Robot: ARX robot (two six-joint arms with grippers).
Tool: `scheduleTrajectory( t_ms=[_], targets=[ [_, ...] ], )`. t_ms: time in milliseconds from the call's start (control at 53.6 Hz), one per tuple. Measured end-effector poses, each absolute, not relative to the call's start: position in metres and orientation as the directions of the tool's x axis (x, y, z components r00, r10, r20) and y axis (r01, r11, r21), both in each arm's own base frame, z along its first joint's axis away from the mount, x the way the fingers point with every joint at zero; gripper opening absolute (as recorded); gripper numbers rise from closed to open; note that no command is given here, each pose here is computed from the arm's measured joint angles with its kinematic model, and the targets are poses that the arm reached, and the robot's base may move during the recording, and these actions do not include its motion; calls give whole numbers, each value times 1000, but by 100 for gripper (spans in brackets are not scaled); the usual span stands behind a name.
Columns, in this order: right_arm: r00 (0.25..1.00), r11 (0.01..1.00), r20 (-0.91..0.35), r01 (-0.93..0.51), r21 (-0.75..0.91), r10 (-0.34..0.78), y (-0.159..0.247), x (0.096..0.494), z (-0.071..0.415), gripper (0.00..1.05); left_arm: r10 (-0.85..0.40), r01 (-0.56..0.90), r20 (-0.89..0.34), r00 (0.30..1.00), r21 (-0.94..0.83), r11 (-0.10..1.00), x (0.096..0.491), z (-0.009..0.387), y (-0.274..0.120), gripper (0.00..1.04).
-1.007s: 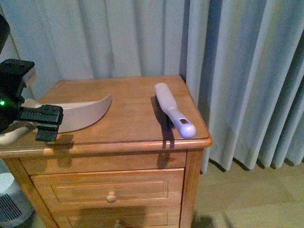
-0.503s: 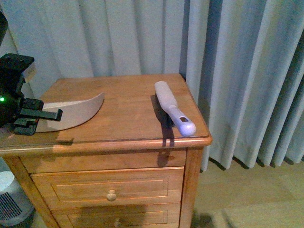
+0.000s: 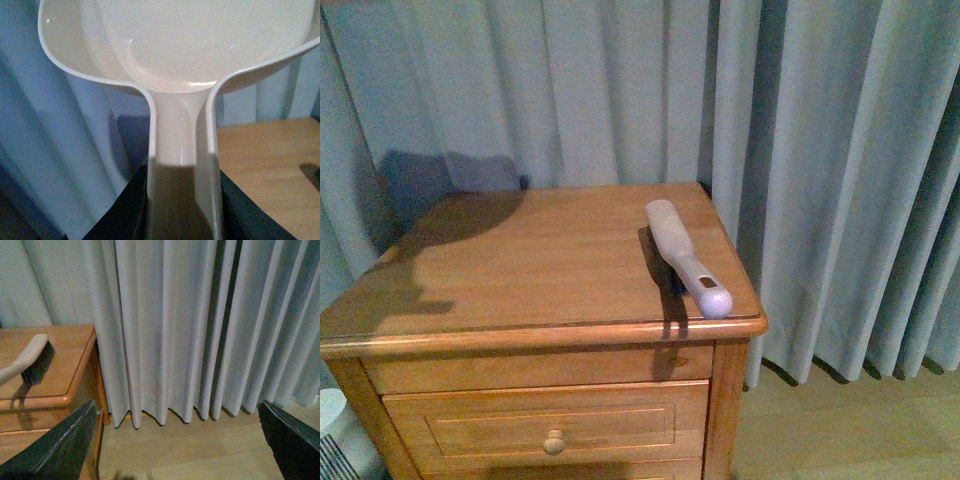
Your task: Clean up trash
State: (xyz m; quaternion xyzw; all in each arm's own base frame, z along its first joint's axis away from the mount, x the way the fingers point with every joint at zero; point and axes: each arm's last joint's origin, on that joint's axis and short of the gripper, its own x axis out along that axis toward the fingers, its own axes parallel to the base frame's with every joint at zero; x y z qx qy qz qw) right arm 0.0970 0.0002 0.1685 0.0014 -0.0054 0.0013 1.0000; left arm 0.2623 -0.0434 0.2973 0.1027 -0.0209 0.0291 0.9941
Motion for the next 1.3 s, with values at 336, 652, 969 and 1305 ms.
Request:
scheduleTrajectory(
  t_ms=[336, 652, 969, 1305],
  targets=[
    [1000, 1000, 11, -2, 3, 2, 0, 97, 169, 97, 89, -145, 361, 928, 129, 981, 129, 307, -12, 28],
    [982, 981, -91, 157, -111, -167, 2, 98, 163, 97, 100, -119, 391, 915, 23, 993, 99, 292, -3, 28],
    [972, 987, -218, 52, -155, -85, 42, 134, 202, 97, 97, -110, 388, 916, 10, 994, 99, 292, -3, 28],
    [840, 988, -522, -147, 51, 152, 139, 242, 262, 97, 97, -109, 388, 916, 10, 994, 99, 292, -3, 28]
  ],
)
